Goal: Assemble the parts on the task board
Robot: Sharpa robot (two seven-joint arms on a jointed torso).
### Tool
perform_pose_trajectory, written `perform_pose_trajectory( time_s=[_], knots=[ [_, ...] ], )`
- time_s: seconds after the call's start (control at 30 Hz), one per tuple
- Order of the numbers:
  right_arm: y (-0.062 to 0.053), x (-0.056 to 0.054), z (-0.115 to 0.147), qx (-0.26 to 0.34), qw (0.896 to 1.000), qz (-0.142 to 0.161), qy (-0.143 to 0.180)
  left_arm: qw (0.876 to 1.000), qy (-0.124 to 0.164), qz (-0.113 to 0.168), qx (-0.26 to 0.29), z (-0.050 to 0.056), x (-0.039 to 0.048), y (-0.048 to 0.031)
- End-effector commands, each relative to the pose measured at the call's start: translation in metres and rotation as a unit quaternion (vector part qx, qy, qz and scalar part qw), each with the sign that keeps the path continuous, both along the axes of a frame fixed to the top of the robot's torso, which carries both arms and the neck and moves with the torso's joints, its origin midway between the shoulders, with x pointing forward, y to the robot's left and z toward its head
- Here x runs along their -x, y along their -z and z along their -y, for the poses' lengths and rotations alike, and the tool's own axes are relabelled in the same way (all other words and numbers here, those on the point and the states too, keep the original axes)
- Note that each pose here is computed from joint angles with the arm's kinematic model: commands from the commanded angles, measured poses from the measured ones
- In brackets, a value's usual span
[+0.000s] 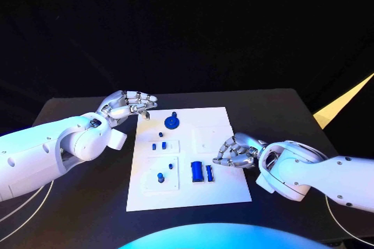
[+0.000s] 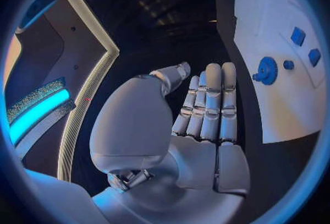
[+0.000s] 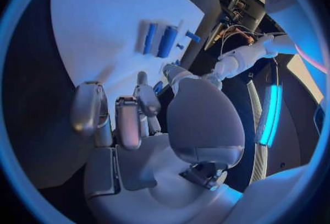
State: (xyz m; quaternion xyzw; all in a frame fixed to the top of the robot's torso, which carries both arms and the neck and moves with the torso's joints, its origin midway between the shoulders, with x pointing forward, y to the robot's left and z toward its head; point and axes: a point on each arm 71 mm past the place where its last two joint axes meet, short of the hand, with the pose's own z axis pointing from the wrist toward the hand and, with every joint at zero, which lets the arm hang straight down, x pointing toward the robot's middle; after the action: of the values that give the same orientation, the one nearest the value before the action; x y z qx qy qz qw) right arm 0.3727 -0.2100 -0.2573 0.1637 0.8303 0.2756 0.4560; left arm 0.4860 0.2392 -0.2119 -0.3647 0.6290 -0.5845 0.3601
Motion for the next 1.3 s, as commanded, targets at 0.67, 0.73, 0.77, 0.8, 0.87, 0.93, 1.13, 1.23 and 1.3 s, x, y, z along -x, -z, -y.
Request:
perform_pose_trajectory(
  time_s=[0.67, 0.73, 0.77, 0.8, 0.87, 0.93, 1.13, 1.23, 1.3],
  knots=[
    [-0.030, -0.152, 0.057, -0.304, 0.939, 0.118, 0.108, 0.976, -0.198, 0.053, 0.072, -0.033, -0.0360, 0.0051],
    [-0.029, -0.157, 0.056, -0.308, 0.937, 0.122, 0.108, 0.974, -0.208, 0.056, 0.074, -0.034, -0.0392, 0.0064],
    [-0.029, -0.159, 0.055, -0.310, 0.936, 0.124, 0.108, 0.973, -0.212, 0.057, 0.074, -0.035, -0.0404, 0.0070],
    [-0.029, -0.160, 0.054, -0.311, 0.936, 0.125, 0.109, 0.972, -0.214, 0.057, 0.074, -0.035, -0.0410, 0.0073],
    [-0.026, -0.161, 0.056, -0.269, 0.947, 0.124, 0.126, 0.980, -0.186, 0.041, 0.052, -0.032, -0.0407, 0.0104],
    [-0.026, -0.160, 0.055, -0.271, 0.946, 0.124, 0.127, 0.980, -0.187, 0.041, 0.052, -0.031, -0.0403, 0.0105],
    [-0.025, -0.150, 0.040, -0.305, 0.933, 0.129, 0.142, 0.979, -0.194, 0.038, 0.048, -0.018, -0.0321, 0.0123],
    [-0.025, -0.140, 0.028, -0.333, 0.920, 0.131, 0.158, 0.978, -0.201, 0.035, 0.044, -0.007, -0.0243, 0.0135],
    [-0.026, -0.129, 0.016, -0.360, 0.907, 0.132, 0.174, 0.977, -0.208, 0.033, 0.041, 0.004, -0.0157, 0.0142]
  ],
)
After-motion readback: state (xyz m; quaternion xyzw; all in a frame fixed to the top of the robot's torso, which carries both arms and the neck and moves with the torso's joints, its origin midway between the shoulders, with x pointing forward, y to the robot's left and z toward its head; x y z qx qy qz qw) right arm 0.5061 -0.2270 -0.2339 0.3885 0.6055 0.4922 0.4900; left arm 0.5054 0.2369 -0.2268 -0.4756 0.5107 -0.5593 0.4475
